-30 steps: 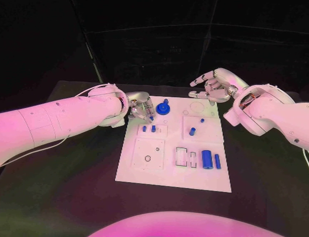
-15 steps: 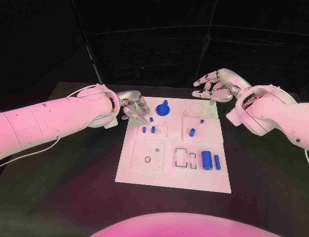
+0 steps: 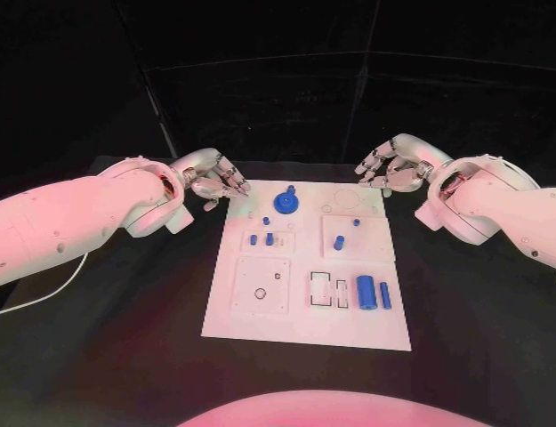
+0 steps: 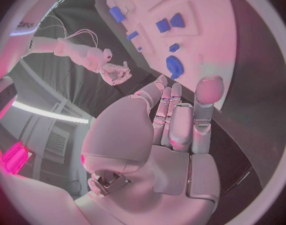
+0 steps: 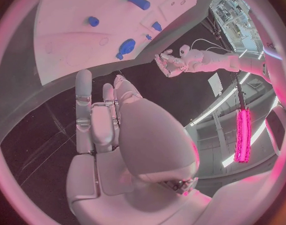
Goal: Assemble the parts on the task board
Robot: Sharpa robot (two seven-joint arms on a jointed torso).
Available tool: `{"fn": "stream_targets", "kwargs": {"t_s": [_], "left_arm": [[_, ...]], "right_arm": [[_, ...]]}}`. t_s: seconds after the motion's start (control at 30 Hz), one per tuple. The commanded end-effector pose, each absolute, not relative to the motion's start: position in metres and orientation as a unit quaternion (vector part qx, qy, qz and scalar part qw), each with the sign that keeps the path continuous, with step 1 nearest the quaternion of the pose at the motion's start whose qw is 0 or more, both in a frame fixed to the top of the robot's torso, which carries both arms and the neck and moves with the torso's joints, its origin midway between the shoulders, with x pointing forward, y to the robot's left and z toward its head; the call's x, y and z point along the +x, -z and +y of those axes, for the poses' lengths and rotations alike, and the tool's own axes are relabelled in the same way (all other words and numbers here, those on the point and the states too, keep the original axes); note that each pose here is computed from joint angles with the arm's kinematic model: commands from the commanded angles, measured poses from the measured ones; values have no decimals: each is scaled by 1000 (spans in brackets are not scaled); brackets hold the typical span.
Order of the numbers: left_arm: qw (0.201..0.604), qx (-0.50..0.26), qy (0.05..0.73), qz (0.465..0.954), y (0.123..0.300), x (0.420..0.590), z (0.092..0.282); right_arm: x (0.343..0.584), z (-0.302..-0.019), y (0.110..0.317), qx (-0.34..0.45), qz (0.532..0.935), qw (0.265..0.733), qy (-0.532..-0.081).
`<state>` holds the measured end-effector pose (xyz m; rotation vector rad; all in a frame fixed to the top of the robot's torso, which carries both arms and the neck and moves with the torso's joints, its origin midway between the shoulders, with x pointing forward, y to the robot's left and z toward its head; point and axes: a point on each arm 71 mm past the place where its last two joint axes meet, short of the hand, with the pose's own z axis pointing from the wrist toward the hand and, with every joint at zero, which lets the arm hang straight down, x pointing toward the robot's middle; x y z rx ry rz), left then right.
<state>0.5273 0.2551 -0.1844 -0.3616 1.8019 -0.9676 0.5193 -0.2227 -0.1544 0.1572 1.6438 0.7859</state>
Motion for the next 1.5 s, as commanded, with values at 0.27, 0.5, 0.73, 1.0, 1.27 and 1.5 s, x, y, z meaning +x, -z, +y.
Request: {"fn": "stream_targets", "kwargs": {"t_s": [0.27, 0.5, 0.73, 1.0, 1.27, 1.5], "left_arm": [[418, -336, 588, 605, 171, 509, 251], [387, -349, 624, 582, 169, 499, 240], [388, -357, 627, 574, 170, 499, 241], [386, -358, 628, 573, 170, 499, 240], [383, -357, 629, 574, 170, 499, 238], [382, -359, 627, 576, 170, 499, 238]], "right_arm": [[506, -215, 180, -96, 761, 602, -222], [499, -206, 191, -121, 762, 602, -206], [496, -200, 195, -132, 761, 601, -205], [495, -195, 201, -135, 763, 598, -207], [496, -192, 206, -132, 763, 598, -207], [496, -190, 208, -133, 767, 593, -206]]}}
